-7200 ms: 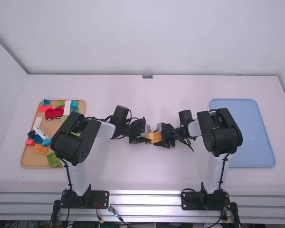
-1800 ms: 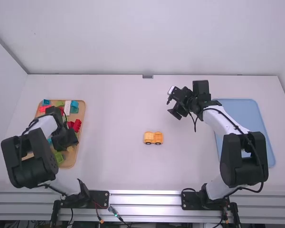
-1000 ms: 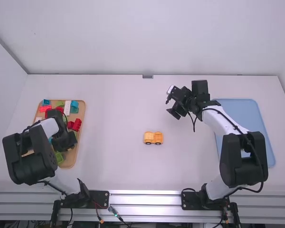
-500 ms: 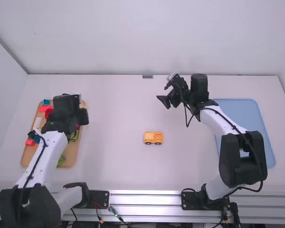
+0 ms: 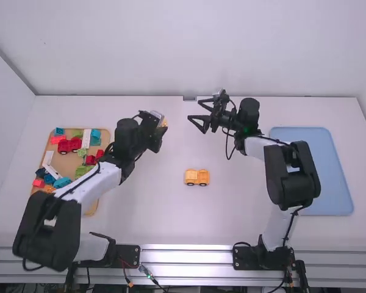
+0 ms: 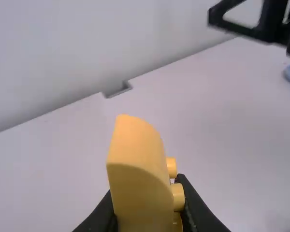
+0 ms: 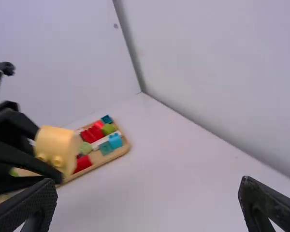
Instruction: Assemble lego blocks to make yellow taxi
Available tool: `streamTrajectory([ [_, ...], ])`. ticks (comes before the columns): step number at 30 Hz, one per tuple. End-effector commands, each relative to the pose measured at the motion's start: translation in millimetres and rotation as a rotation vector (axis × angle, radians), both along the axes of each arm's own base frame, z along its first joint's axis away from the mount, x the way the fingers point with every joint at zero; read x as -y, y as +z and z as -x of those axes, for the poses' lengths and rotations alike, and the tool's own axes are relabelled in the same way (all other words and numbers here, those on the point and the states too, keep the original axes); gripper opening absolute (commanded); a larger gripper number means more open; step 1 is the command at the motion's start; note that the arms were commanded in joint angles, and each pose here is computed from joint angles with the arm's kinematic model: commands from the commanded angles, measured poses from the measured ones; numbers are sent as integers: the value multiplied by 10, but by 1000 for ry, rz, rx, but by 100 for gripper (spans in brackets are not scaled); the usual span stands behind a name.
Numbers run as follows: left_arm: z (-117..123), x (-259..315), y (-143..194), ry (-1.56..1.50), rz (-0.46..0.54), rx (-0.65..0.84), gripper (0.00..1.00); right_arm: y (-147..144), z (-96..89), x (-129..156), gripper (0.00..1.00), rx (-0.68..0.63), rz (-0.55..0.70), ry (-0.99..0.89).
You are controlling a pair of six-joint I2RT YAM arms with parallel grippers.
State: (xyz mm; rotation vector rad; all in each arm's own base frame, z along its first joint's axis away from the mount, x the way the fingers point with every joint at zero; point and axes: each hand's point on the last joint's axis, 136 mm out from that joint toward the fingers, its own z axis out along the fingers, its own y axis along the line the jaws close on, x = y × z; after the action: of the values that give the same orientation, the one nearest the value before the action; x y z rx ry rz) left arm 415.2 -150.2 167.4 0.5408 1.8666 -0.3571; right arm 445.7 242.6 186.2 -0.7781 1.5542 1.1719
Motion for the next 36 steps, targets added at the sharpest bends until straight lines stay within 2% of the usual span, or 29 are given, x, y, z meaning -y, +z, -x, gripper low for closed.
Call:
streamTrajectory([
  [1,40,254,-200,-141,58,-26,2,-8,80,-154,99,-71,-27,52],
  [5,-74,368,-270,-148,74,25,2,-86,39,-254,100,-108,-14,4],
  [8,-179,436,-259,-66,107,52,2,-188,-80,-278,99,-145,7,-96],
  [13,-159,625,-163,-75,112,81,2,-284,-61,-374,95,-82,70,-109],
  [16,-200,649,-153,-62,136,31,2,-331,-65,-405,92,-71,95,-124],
  [23,-326,543,-129,15,107,27,2,-385,-24,-405,80,-73,104,-115],
  [28,-318,591,-68,-2,119,50,2,-375,-20,-409,70,-69,102,-112],
  [31,-324,579,-77,-10,76,74,2,-361,44,-440,60,-90,87,-72],
  [36,-331,579,-57,-20,46,103,2,-357,100,-464,55,-100,81,-37],
])
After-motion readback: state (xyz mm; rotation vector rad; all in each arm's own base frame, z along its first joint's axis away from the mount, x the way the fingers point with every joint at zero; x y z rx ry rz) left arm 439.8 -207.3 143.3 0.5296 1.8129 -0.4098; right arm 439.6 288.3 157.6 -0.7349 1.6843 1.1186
